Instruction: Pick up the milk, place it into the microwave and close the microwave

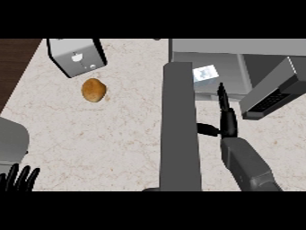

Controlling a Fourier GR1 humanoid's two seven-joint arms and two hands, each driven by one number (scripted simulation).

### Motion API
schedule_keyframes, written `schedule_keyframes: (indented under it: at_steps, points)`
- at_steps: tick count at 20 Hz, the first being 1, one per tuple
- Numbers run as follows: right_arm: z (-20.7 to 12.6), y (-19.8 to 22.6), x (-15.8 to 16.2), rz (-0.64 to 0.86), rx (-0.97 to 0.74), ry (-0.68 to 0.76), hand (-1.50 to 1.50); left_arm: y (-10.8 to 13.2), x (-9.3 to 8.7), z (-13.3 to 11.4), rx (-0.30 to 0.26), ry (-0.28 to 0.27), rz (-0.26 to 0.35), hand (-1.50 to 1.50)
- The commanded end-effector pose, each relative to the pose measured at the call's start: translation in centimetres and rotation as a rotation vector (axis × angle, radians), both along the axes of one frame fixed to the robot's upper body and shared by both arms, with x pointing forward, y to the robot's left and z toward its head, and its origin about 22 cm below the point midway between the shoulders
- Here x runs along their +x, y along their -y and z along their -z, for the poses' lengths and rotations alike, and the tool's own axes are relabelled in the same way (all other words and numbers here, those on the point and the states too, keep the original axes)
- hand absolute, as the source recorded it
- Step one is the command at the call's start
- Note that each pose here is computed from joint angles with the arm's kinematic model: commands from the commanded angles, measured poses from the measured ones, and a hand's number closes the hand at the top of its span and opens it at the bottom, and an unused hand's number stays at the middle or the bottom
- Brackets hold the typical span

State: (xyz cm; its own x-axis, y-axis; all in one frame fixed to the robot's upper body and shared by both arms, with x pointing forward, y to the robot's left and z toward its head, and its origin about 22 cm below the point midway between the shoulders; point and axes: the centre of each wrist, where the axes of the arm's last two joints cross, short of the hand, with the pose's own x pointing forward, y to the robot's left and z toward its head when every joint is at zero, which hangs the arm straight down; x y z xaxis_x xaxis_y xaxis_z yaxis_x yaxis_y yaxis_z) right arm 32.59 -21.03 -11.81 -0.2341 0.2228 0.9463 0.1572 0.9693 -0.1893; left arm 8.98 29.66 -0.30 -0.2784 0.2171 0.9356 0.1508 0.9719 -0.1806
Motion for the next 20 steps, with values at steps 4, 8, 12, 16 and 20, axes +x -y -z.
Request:
schedule_keyframes:
  at_steps: [4, 8, 12, 16, 20]
  points:
    - [1.9, 1.3, -2.5, -0.107, 0.102, 0.008, -1.5, 1.2, -0.1, 1.6, 0.011, -0.029, 0.042, -1.5]
    - [4.1, 2.2, -5.8, -0.137, 0.084, 0.013, -1.5, 2.0, -0.5, 0.4, 0.055, -0.072, 0.087, -1.5]
    - [3.9, 5.4, -6.9, -0.07, 0.074, 0.017, -1.5, 3.4, -0.4, 2.4, 0.034, -0.071, 0.096, -1.5]
    - [3.9, 8.1, -8.5, -0.056, 0.073, 0.029, -1.5, 3.1, 3.6, 2.3, 0.054, -0.077, 0.209, -1.5]
    - [4.1, 10.4, -11.3, -0.017, 0.06, 0.041, 1.5, 4.4, 3.7, 2.1, 0.126, -0.094, 0.298, -1.5]
